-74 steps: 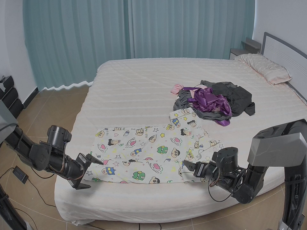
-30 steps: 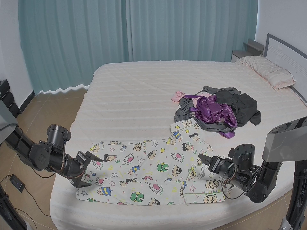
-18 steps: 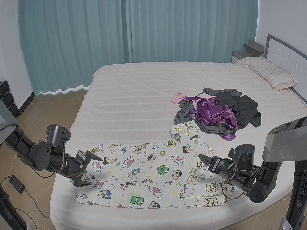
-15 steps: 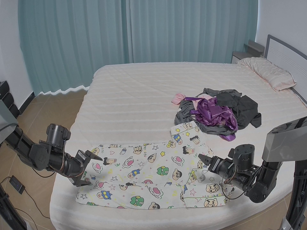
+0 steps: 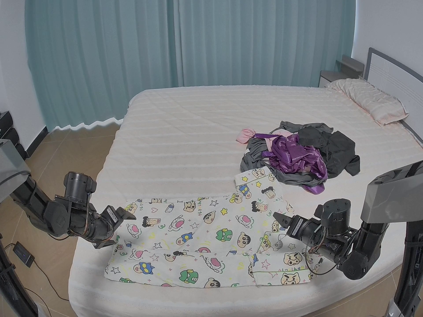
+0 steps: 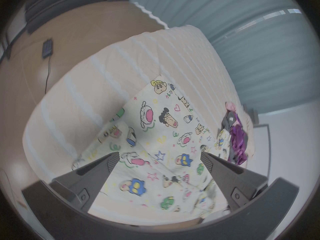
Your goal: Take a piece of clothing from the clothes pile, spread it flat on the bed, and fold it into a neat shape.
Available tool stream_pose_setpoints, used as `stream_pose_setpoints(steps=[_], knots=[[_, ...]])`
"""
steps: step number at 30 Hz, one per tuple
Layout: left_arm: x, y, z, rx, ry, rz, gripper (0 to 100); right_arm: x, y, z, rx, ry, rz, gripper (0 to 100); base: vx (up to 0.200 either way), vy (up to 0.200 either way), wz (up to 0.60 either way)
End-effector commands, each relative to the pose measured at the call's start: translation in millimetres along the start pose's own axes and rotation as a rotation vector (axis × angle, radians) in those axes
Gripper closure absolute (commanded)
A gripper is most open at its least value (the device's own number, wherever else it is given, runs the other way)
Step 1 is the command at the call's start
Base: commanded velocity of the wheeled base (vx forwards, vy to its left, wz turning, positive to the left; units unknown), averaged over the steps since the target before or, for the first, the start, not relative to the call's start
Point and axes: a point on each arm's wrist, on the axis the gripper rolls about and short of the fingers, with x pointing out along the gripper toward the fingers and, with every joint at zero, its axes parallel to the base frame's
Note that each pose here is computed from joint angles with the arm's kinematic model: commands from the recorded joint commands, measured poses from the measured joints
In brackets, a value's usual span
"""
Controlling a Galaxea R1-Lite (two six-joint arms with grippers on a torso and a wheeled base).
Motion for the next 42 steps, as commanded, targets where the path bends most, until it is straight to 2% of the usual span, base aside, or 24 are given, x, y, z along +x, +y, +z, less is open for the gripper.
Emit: stream_pose_setpoints(steps=[1,2,3,6,10,17,33,34,42], knots=[[2.1,38.7,1.3,0.187,0.001,0.025,0,-1.1,0.0,-0.2,0.000,0.001,0.000,0,0.000,0.000,0.00],[2.1,38.7,1.3,0.187,0.001,0.025,0,-1.1,0.0,-0.2,0.000,0.001,0.000,0,0.000,0.000,0.00],[-1.0,54.3,2.1,0.286,-0.009,-0.035,0,-0.9,-0.2,-0.5,-0.001,0.002,-0.001,0,0.000,0.000,0.00],[3.6,78.1,4.6,0.426,-0.014,-0.109,0,-1.2,-0.1,-1.0,-0.001,0.004,-0.001,0,0.000,0.000,0.00],[23.1,99.9,5.2,0.534,0.007,-0.114,0,-1.9,-0.3,-1.1,-0.002,0.006,-0.002,0,0.000,0.000,0.00],[28.9,104.9,-3.6,0.576,0.074,-0.162,0,-1.1,-0.5,-2.2,-0.003,0.009,-0.002,0,0.000,0.000,0.00],[28.3,104.5,-4.8,0.583,0.083,-0.183,0,-0.5,-0.6,-4.0,-0.004,0.014,-0.003,0,0.000,0.000,0.00],[28.3,104.5,-4.8,0.583,0.083,-0.183,100,-0.5,-0.6,-4.0,-0.004,0.014,-0.003,0,0.000,0.000,0.00],[27.1,105.1,-4.6,0.576,0.075,-0.172,100,-0.9,-0.9,-5.1,-0.004,0.019,-0.004,0,0.000,0.000,0.00]])
